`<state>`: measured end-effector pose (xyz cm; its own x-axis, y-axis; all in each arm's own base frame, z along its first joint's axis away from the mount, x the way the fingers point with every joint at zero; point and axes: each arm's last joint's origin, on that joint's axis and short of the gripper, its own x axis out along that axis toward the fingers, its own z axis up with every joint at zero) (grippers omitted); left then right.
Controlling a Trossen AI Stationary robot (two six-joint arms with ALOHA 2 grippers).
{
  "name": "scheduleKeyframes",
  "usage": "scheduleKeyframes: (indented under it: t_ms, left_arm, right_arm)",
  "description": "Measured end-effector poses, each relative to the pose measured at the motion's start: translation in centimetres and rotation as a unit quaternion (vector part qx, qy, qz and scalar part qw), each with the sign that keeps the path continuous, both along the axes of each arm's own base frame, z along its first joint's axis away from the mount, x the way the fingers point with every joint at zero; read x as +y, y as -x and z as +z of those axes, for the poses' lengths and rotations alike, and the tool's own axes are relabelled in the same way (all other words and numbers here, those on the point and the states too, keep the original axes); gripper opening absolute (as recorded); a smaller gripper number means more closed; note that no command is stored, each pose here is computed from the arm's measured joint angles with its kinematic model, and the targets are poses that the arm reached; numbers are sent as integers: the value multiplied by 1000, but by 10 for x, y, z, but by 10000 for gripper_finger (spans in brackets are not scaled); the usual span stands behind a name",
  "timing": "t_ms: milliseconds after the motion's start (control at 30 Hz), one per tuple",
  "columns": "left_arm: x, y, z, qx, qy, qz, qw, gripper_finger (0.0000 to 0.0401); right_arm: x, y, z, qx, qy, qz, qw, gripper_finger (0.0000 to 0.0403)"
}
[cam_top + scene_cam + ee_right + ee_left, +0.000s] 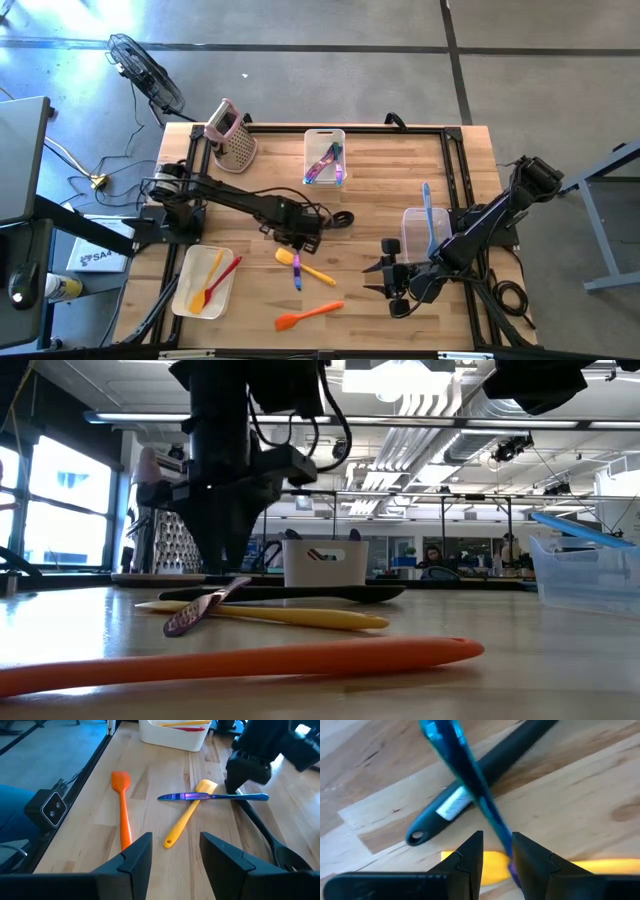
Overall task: Pick & Place Kitchen Items
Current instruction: Put the blue table knife into the top white bin
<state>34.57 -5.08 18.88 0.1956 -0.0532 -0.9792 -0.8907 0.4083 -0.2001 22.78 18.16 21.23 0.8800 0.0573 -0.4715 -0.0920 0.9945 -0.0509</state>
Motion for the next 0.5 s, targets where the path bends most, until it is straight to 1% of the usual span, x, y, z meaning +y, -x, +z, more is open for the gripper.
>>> scheduleKeyframes:
  t_ms: [67,133,200,267,433,500]
  left_arm:
    - [0,1,-2,8,3,0,1000,97]
    - [-1,-5,-7,0,11,-2,1000,97]
    - [-1,-3,-14,19,13,-5,1000,97]
    - [-2,-7,-17,14,20,-8,1000,97]
    - [0,-10,-24,17,18,-14,1000,97]
    - [0,-8,-27,30,17,-15,999,97]
  right_arm:
    - [0,0,0,0,0,0,1000,157]
    - [0,0,0,0,0,0,1000,157]
    - [0,0,0,0,0,0,1000,157]
    - [0,0,0,0,-1,0,1000,157]
    - [0,0,-1,1,-1,-1,1000,157]
    - [0,0,-1,1,-1,-1,1000,157]
